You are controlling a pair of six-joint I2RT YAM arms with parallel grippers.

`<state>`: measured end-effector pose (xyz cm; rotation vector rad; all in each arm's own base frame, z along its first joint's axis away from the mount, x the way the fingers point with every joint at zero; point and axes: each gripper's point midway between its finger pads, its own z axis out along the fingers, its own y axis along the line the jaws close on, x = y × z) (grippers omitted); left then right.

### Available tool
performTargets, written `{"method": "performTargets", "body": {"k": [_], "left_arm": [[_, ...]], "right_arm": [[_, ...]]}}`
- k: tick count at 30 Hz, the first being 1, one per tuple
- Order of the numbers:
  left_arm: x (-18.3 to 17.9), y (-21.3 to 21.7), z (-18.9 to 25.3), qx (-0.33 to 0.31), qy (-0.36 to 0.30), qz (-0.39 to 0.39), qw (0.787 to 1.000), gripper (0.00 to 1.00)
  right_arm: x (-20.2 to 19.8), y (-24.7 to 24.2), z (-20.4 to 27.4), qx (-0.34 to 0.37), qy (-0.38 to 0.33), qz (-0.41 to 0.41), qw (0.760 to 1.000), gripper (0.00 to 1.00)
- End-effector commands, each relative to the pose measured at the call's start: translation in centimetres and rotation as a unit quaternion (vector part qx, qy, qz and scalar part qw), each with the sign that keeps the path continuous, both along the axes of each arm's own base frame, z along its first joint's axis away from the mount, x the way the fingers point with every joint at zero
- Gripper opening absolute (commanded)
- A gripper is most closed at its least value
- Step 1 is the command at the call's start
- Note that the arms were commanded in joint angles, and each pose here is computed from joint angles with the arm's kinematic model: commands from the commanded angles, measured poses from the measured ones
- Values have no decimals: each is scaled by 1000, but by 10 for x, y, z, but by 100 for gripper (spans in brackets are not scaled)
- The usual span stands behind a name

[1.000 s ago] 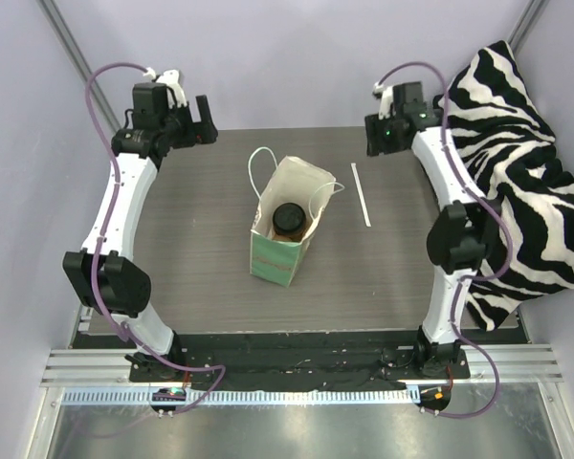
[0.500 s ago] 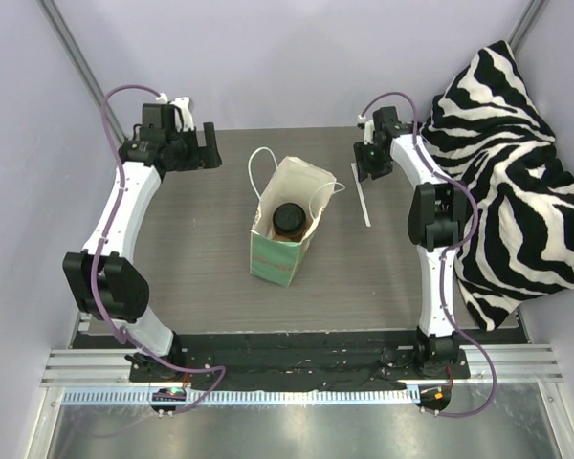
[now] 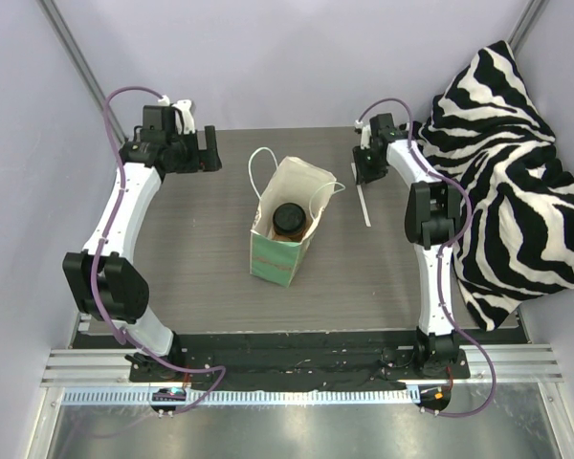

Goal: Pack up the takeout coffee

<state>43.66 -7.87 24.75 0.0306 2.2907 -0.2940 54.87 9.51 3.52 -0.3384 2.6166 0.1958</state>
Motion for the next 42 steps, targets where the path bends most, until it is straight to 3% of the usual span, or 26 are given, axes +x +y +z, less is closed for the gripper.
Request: {"method": "performTargets", "body": {"k": [1,3,7,9,16,22,26,28,30,34,37,42], "left_arm": [[3,3,18,17,-27,-22,999,100],[17,11,30,36,-40,-13,998,100],[38,18,60,17,-65,-4,998,100],[45,14,83,-1,-89,-17,996,100],[59,-11,174,-53,-225,-78,970,100],[45,-35,260,-106,-347,-137,922,100],[19,-53,320,-149,-423,-186,874,100],[7,-61,342,-181,-448,-206,851,100],[2,-65,355,-248,-436,-196,843,100],[-25,-86,383,-352,-432,-257,790,95],[-33,-102,382,-388,-408,-271,781,93],[-55,-135,368,-416,-354,-322,773,88]], "right_arm": [[2,7,-10,1,-14,3,1000,36],[-9,11,-22,-3,-4,9,1000,31],[-8,-1,-4,-17,-21,-2,1000,1],[-1,-7,23,-6,-46,-13,999,1],[19,-27,203,52,-224,-25,973,1],[-10,-7,361,133,-382,3,915,1],[-59,25,465,251,-472,52,844,1],[-76,41,492,294,-495,81,814,1],[-96,62,511,332,-497,105,795,1],[-125,97,538,408,-485,146,759,1],[-155,133,541,441,-464,190,744,1],[-193,180,522,464,-416,240,745,1]]}}
